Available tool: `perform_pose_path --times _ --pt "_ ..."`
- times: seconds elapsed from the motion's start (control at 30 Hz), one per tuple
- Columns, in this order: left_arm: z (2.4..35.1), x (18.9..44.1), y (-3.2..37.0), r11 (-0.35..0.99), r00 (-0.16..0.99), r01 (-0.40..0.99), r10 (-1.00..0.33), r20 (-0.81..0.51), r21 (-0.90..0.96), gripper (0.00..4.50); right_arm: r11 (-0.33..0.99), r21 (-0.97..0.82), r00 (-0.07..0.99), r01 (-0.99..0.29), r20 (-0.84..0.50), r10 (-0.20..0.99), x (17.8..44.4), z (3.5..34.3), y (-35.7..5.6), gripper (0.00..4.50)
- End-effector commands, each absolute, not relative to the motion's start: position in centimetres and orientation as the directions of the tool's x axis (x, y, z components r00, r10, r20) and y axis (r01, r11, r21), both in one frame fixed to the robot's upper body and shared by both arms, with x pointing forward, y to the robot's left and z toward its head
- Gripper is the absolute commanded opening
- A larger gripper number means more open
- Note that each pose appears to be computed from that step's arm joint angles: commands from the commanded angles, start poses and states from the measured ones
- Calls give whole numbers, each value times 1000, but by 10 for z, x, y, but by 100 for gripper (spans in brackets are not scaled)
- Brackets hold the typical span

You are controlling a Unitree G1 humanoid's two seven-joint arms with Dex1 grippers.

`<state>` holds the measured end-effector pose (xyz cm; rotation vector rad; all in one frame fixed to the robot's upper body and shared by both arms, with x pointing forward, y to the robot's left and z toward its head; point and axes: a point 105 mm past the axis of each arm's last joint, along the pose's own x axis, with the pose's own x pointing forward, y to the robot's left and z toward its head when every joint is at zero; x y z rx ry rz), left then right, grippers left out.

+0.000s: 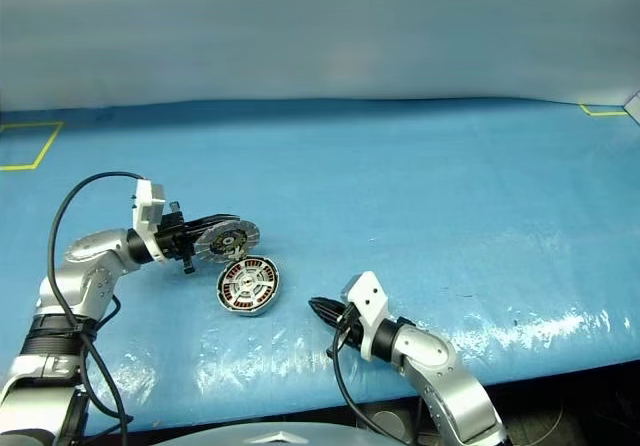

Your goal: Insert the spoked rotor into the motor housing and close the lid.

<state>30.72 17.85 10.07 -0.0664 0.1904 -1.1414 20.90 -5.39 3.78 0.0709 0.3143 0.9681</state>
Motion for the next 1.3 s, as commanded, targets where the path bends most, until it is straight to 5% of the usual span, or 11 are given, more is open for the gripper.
perform_pose_path --times 0.03,0.47,0.77,1.07,1.3 --pt "106 298 165 328 314 935 -942 -117 -133 8 568 193 535 -800 -200 821 210 44 -51 0" --pt "91 269 152 264 241 937 -962 -126 -228 8 590 181 555 -787 -211 805 216 42 -51 0" --pt "74 264 155 337 309 913 -939 -150 -229 8 626 155 602 -764 -179 778 227 51 -53 0" --pt "74 260 161 365 336 906 -928 -159 -216 8 710 146 712 -689 -47 700 252 95 -54 0" --pt "109 257 163 449 450 887 -893 -16 -107 3 657 50 655 -753 -50 754 257 124 -32 18"
